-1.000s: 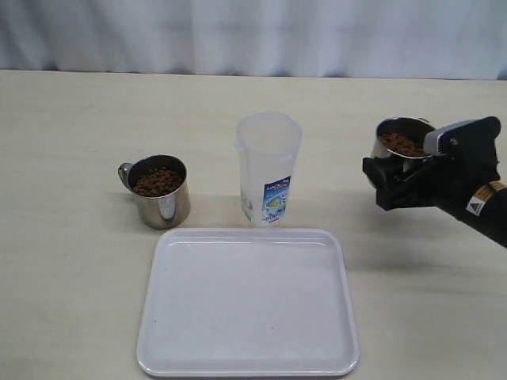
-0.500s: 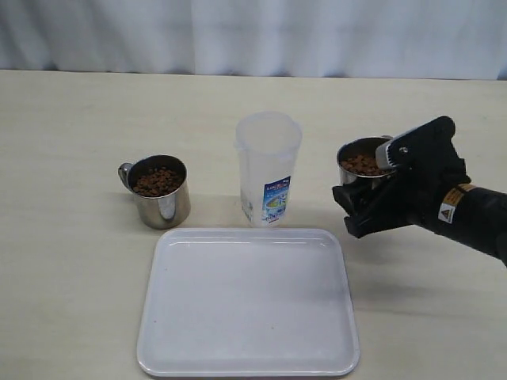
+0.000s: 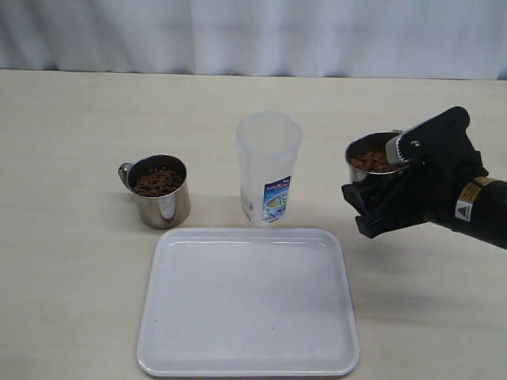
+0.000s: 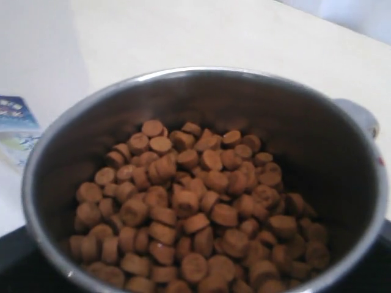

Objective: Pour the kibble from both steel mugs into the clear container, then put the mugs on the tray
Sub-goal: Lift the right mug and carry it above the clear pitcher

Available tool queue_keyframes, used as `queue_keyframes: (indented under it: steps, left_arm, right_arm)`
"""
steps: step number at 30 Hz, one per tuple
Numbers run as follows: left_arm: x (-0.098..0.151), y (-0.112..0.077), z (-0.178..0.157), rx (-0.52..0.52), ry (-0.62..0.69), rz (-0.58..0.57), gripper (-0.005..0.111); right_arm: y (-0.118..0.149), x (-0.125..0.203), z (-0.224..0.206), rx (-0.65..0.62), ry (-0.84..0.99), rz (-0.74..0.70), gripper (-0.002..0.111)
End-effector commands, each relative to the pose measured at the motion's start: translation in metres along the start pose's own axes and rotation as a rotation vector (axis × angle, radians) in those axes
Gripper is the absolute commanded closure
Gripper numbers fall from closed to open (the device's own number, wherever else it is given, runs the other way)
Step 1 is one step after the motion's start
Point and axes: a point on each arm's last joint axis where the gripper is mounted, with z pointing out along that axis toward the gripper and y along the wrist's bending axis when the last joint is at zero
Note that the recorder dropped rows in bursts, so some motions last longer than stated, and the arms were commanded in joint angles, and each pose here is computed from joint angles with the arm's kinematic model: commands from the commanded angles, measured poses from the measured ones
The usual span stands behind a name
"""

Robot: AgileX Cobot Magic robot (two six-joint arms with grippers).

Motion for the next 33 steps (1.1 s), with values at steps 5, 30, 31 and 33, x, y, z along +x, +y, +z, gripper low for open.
queue_keyframes:
  steps: [5,30,31,33]
  left_arm:
    - [0.000,0.000,0.000,0.005,-0.005,-0.004,0.107]
    - [0.000,0.000,0.000,0.005,-0.010,-0.004,0.107]
    - [0.000,0.000,0.000,0.005,-0.010,-0.004,0.107]
    - [0.000,0.000,0.000,0.005,-0.010,-0.004,0.107]
  right_arm:
    - [-0.020,-0.008,0.000,-0.017,0.190,0.039,0.104]
    - [-0.008,-0.071,-0.008,0.032,0.029,-0.287,0.104]
    - [-0.008,-0.075,-0.012,0.034,0.011,-0.295,0.104]
    - [-0.006,-0.082,-0.017,0.012,-0.038,-0.296,0.104]
